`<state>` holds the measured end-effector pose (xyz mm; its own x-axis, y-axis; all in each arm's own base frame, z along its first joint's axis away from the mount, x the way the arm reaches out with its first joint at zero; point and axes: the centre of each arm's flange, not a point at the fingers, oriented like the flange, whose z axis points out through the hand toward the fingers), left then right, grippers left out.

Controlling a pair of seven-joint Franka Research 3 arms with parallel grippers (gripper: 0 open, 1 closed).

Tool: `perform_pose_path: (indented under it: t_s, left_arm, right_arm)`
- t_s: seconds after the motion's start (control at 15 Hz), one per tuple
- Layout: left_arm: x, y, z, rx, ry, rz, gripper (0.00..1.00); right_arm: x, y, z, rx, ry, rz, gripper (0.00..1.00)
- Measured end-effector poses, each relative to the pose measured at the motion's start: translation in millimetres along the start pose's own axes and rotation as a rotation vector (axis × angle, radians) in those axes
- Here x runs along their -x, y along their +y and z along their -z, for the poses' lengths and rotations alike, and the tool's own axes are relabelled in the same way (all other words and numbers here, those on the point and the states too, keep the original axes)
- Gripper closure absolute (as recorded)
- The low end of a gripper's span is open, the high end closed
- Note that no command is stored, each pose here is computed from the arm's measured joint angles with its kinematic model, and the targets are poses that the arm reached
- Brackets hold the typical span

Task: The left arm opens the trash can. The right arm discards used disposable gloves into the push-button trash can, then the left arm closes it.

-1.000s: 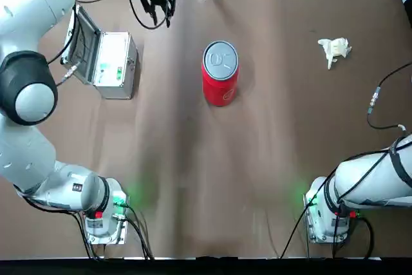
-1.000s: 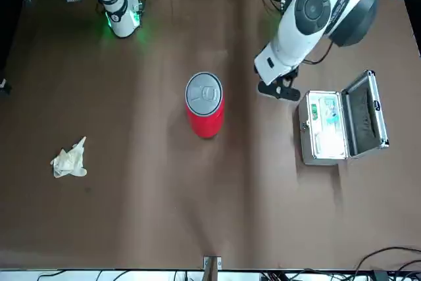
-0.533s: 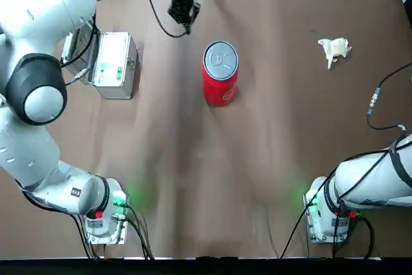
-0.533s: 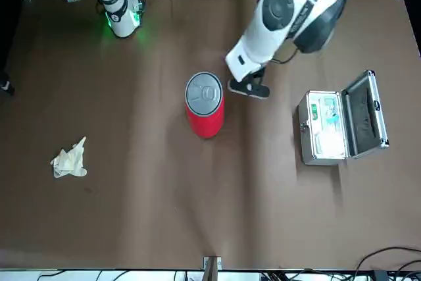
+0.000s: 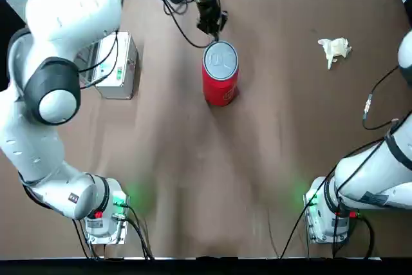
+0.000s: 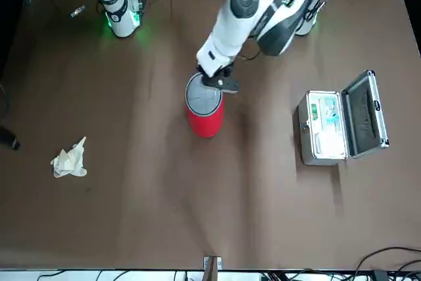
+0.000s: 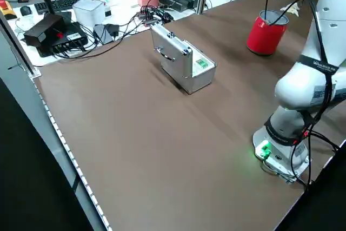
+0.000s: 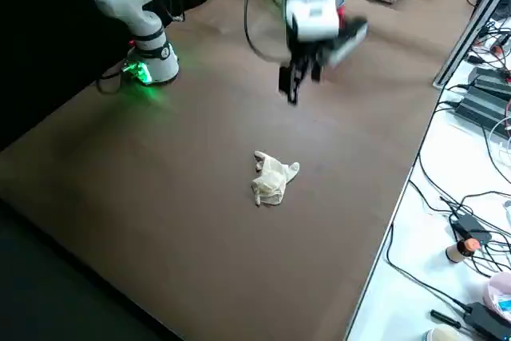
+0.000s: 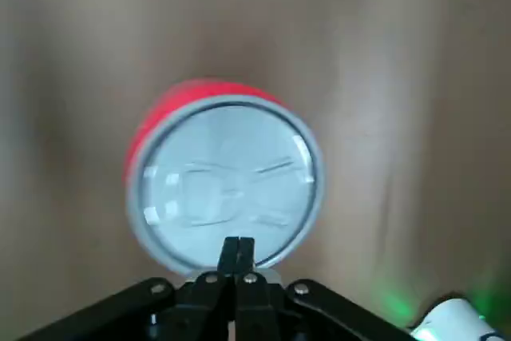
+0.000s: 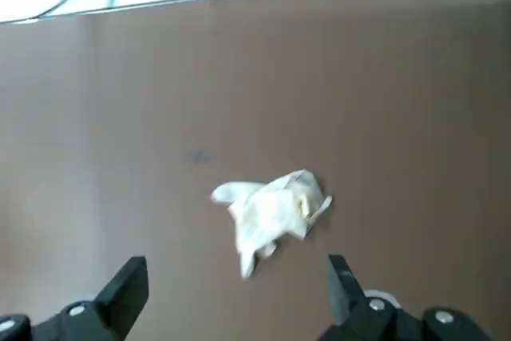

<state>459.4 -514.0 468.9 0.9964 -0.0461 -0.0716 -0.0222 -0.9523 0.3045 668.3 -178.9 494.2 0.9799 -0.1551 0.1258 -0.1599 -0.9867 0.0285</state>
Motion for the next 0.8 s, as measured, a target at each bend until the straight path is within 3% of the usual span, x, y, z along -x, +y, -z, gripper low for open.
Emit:
perform_pose_path:
  t_s: [0.2, 0.47, 0.8]
  left_arm:
    - [7.9, 16.0, -31.7, -0.017, 0.035, -0.022, 0.99]
    - [20.1, 34.1, -62.6, -0.017, 0.071, -0.039, 0.99]
    - [21.9, 35.5, -78.4, -0.042, 0.085, -0.043, 0.99]
  right_arm:
    - [-8.4, 26.0, -87.7, 0.006, -0.056, -0.037, 0.01]
    - [-7.3, 21.7, -191.2, -0.015, -0.131, -0.038, 0.01]
    - [1.9, 8.8, -238.3, -0.037, -0.206, 0.091, 0.01]
